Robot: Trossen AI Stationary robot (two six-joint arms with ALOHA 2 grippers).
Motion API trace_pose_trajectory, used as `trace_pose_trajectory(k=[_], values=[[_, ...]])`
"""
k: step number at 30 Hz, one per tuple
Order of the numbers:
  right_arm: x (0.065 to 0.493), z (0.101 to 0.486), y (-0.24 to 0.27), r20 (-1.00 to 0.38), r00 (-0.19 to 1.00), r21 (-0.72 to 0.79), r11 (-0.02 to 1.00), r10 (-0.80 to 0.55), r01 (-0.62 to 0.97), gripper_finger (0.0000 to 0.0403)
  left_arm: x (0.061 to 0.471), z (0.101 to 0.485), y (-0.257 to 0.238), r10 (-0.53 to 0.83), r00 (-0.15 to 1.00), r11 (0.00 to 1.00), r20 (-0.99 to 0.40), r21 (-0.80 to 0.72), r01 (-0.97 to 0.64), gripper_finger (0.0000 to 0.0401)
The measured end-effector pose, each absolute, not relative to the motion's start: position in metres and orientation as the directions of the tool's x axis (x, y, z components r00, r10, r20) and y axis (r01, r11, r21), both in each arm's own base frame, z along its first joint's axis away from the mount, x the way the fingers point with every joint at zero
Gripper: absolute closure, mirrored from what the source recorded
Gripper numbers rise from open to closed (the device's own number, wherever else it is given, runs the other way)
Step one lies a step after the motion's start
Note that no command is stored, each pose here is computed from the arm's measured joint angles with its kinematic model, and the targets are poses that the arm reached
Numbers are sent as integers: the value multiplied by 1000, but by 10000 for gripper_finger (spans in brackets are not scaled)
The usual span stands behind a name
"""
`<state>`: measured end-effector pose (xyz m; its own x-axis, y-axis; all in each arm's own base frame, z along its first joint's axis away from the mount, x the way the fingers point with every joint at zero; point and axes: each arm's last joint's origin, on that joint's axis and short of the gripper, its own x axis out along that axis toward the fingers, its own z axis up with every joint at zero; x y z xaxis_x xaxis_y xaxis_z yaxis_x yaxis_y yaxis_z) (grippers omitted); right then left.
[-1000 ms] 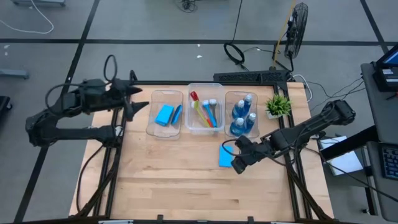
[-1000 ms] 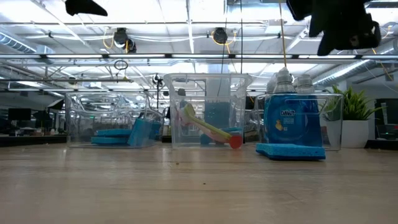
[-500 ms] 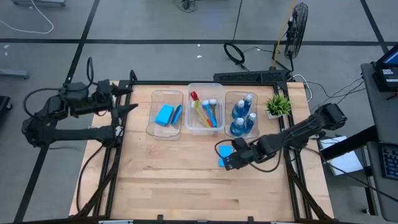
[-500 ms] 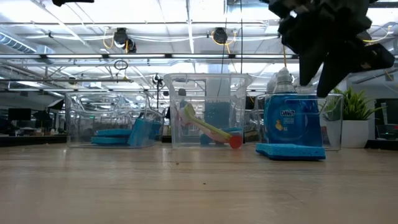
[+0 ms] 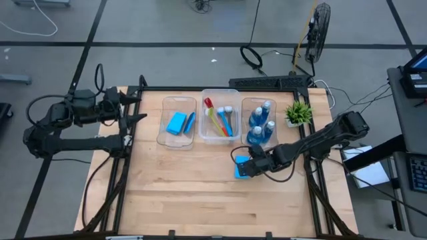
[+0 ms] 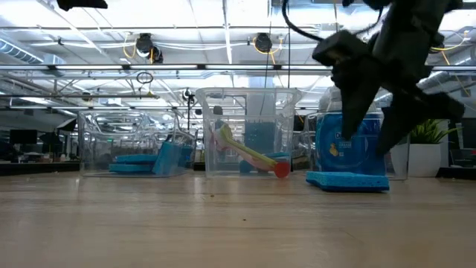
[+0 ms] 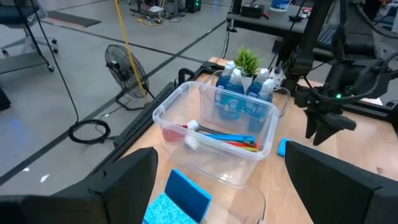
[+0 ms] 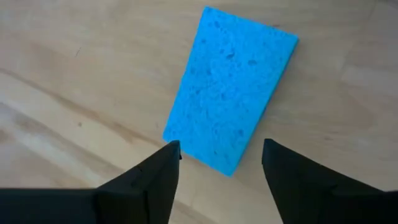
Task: Pick & Place Kitchen Sink Supplies
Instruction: Put the blue sponge into the left transparent bin
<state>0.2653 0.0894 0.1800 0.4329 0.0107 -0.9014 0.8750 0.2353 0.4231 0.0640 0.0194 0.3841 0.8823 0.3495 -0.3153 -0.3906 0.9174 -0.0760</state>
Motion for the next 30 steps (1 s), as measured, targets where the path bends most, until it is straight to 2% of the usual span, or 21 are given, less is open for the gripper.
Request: trace_pose_trajectory(k=[3,10,18,30], values=[[262,168,87,-891,454,449,164,7,879,184,64,384,19,350,882,920,-315,-63,-387,50],[250,143,82,-884,468,467,81,5,880,199,64,384,19,350,882,920,-315,-59,-386,50],[248,134,81,-884,467,466,41,-4,884,214,64,384,20,359,879,918,-314,-49,-393,50],[251,121,81,-907,422,422,-39,0,906,264,64,384,20,374,873,914,-312,-33,-403,50]])
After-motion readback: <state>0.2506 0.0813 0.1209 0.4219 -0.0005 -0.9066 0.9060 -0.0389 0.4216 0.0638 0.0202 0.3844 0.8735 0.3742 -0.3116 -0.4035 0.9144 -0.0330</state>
